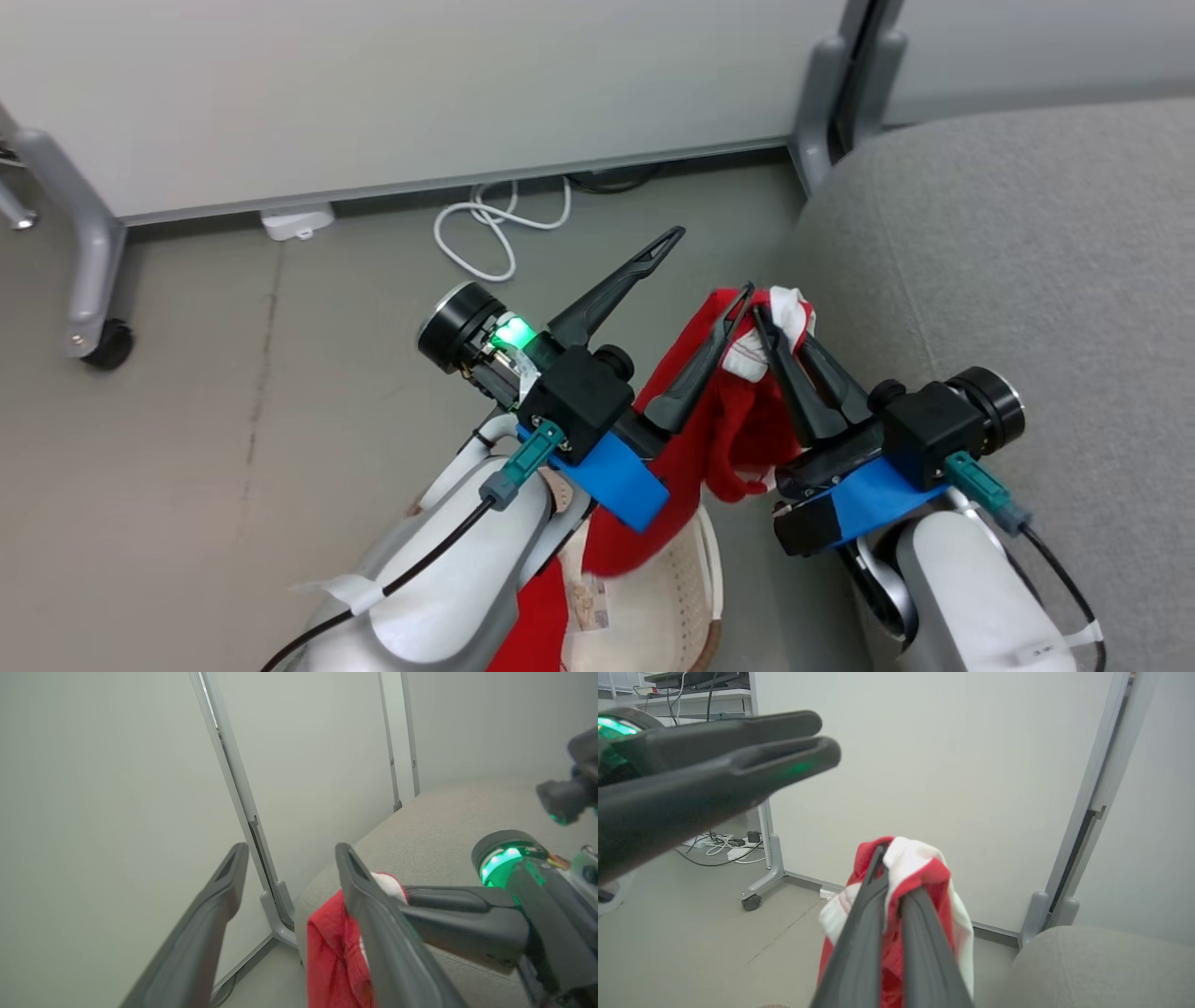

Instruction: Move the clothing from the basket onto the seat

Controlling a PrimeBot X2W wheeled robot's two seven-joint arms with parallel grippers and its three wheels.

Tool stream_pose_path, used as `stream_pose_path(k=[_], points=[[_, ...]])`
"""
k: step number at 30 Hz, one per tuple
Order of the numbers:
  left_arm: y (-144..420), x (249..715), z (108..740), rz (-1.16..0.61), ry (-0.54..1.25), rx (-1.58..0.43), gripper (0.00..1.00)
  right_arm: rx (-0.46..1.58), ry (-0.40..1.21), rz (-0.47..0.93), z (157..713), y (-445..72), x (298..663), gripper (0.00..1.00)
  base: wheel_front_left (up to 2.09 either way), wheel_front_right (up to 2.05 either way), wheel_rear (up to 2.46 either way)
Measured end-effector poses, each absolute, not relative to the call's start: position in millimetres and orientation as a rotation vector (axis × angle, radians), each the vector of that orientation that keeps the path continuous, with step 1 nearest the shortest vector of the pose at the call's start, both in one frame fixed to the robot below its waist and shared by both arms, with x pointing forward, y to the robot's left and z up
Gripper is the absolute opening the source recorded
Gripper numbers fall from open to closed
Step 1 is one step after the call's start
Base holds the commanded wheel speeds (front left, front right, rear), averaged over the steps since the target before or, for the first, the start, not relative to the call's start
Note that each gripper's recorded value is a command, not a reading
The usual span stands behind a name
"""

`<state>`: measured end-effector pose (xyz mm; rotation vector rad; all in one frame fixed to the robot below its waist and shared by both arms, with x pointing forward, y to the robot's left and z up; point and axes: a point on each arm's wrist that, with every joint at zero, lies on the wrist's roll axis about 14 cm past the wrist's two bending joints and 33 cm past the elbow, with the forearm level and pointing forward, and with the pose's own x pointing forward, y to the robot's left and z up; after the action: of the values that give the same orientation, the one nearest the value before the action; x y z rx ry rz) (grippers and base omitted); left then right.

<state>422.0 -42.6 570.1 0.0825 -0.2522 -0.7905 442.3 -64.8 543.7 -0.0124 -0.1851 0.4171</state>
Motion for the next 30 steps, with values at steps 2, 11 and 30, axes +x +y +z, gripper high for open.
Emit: stream_pose_path(k=[2,11,30], points=[[-49,423,562,-0.814,-0.239,0.083,1.00,-0.021,-0.180,0.376,541,-80,444,0.00,0.00,0.00,0.00],[-83,422,533,-0.933,-0.187,0.059,1.00,-0.060,-0.176,0.196,539,-146,445,0.00,0.00,0.00,0.00],[-125,413,519,-1.066,-0.176,0.029,1.00,-0.118,-0.129,-0.106,529,-248,404,0.00,0.00,0.00,0.00]])
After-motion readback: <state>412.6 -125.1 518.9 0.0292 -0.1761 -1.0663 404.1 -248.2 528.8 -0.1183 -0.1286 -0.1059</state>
